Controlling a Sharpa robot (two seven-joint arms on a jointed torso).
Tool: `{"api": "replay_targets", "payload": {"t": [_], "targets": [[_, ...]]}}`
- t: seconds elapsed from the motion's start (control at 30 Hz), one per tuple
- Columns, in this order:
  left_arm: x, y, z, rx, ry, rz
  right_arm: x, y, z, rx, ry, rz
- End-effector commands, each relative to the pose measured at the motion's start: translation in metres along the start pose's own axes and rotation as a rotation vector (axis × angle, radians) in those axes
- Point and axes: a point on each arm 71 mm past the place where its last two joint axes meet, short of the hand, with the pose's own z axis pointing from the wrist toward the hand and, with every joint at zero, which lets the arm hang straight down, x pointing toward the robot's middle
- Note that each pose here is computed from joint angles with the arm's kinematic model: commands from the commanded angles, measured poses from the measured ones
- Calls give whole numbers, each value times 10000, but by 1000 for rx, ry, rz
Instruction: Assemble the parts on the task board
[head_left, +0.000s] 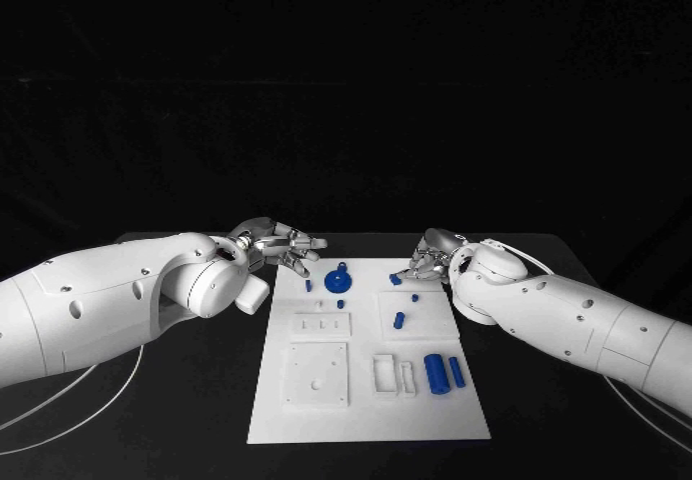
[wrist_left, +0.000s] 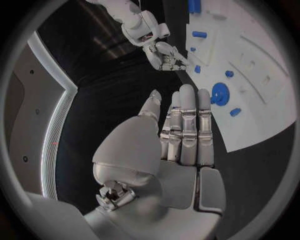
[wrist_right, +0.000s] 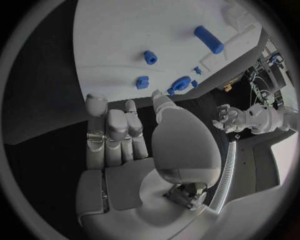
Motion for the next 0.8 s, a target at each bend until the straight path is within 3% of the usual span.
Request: {"api": "replay_targets", "payload": {"t": [0.03,0.8], "targets": [[25,-32,6,11,22,6,29,3,16,47,-8,-53],[59,-41,16,13,33,7,272,141,110,57,23,-71]]}}
